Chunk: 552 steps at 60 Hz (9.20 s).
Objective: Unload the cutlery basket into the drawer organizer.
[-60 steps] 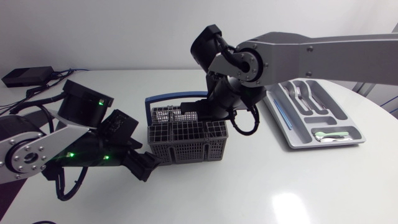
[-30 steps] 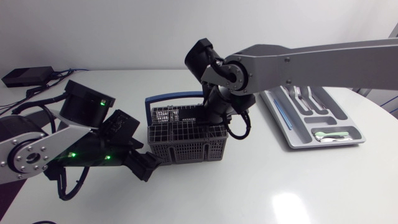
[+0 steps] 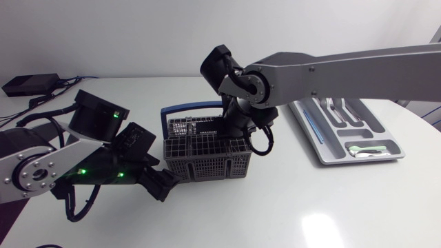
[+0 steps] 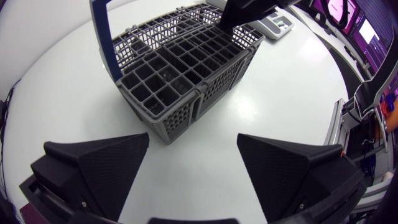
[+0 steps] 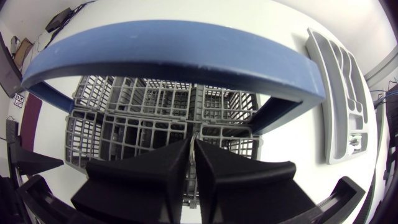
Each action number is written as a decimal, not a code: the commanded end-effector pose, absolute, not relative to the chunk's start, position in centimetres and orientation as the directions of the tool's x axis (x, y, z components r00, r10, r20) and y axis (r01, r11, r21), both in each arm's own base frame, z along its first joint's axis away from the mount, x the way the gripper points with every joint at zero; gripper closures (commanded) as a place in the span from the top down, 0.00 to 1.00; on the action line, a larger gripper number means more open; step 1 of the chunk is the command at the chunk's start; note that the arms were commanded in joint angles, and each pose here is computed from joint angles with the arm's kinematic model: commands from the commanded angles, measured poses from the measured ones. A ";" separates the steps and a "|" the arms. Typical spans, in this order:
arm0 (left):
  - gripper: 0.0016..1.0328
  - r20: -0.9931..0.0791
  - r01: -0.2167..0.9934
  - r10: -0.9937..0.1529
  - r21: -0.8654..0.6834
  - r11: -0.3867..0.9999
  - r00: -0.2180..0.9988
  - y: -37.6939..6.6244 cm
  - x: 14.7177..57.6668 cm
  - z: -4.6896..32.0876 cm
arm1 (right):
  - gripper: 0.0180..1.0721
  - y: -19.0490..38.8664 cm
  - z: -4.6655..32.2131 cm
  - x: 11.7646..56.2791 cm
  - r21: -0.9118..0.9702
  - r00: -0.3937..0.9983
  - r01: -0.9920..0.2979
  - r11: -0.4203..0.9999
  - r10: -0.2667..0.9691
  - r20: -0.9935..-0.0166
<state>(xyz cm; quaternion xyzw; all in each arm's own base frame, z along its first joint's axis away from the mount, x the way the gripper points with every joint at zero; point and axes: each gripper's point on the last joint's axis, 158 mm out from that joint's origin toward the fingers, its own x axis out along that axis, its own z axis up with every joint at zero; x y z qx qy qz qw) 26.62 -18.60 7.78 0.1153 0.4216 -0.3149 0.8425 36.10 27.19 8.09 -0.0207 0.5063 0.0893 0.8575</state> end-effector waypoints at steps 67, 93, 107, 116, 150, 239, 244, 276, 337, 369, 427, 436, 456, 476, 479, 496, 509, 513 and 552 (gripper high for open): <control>0.96 -0.802 0.656 -0.444 -0.087 0.750 0.401 -19.8 26.0 5.7 | 0.06 27.7 10.3 35.1 0.065 0.571 -0.191 0.979 0.165 -0.804; 0.96 -0.796 0.664 -0.455 -0.090 0.742 0.400 -20.6 26.1 5.6 | 0.06 27.9 12.7 34.5 0.103 0.615 -0.200 0.974 0.207 -0.761; 0.96 -0.783 0.659 -0.465 -0.096 0.746 0.413 -21.0 26.6 6.0 | 0.06 27.9 13.3 34.0 0.125 0.617 -0.190 0.974 0.218 -0.756; 0.96 -0.784 0.663 -0.469 -0.100 0.742 0.407 -21.3 26.5 5.9 | 0.06 28.1 13.5 33.5 0.144 0.615 -0.180 0.973 0.226 -0.755; 0.96 -0.783 0.673 -0.477 -0.102 0.733 0.400 -21.8 26.1 6.0 | 0.06 28.6 17.5 31.9 0.183 0.651 -0.203 0.962 0.272 -0.708; 0.96 -0.782 0.664 -0.476 -0.109 0.740 0.402 -20.5 24.4 7.2 | 0.06 0.2 17.6 31.7 0.168 0.498 0.100 0.981 0.097 -0.862; 0.96 -0.784 0.664 -0.475 -0.110 0.739 0.400 -20.5 24.3 7.2 | 0.06 -2.8 16.2 32.3 0.098 0.497 0.128 0.987 0.021 -0.867; 0.96 -0.789 0.665 -0.473 -0.112 0.739 0.392 -20.4 23.9 7.3 | 0.06 -15.6 8.8 37.0 -0.276 0.497 0.185 0.943 -0.332 -0.802; 0.96 -0.785 0.580 -0.424 -0.103 0.808 0.451 -16.9 25.1 7.9 | 0.93 -8.9 8.0 36.9 -0.219 0.598 0.044 0.975 -0.201 -0.775; 0.96 -0.802 0.448 -0.328 -0.086 0.890 0.499 -13.5 29.0 6.2 | 0.93 10.3 8.0 35.3 0.105 0.572 -0.121 0.987 0.156 -0.805; 0.96 -0.791 0.400 -0.299 -0.076 0.913 0.533 -13.4 35.8 5.1 | 0.93 19.1 5.0 34.8 0.102 0.508 -0.219 0.970 0.203 -0.837; 0.96 -0.795 0.405 -0.297 -0.071 0.912 0.529 -13.2 35.4 4.8 | 0.93 18.3 5.0 35.1 0.098 0.511 -0.199 0.975 0.188 -0.839; 0.96 -0.777 0.415 -0.293 -0.045 0.909 0.557 -11.8 33.1 6.4 | 0.95 14.0 6.3 36.0 0.072 0.558 -0.127 0.989 0.131 -0.820; 0.96 -0.721 0.378 -0.275 -0.019 0.926 0.637 -9.4 31.7 10.3 | 0.95 10.9 10.0 34.8 0.058 0.633 -0.110 0.992 0.115 -0.766; 0.96 -0.710 0.376 -0.272 -0.010 0.926 0.650 -9.1 31.2 11.0 | 0.95 9.9 11.0 34.6 0.053 0.654 -0.103 0.993 0.107 -0.749; 0.96 -0.649 0.320 -0.211 0.053 0.946 0.731 -5.7 30.1 13.3 | 0.95 5.4 13.7 32.6 -0.003 0.737 -0.077 0.997 0.055 -0.674; 0.96 -0.601 0.290 -0.190 0.074 0.954 0.776 -4.6 29.1 14.3 | 0.95 3.4 14.9 30.8 -0.030 0.787 -0.060 0.998 0.029 -0.616; 0.96 -0.587 0.284 -0.189 0.074 0.956 0.787 -4.5 28.8 14.6 | 0.95 2.9 15.3 30.3 -0.032 0.803 -0.051 0.998 0.022 -0.596; 0.96 -0.404 0.180 -0.134 0.078 0.980 0.905 -2.8 25.9 14.7 | 0.95 0.8 16.2 26.3 -0.019 0.912 -0.003 1.000 -0.005 -0.410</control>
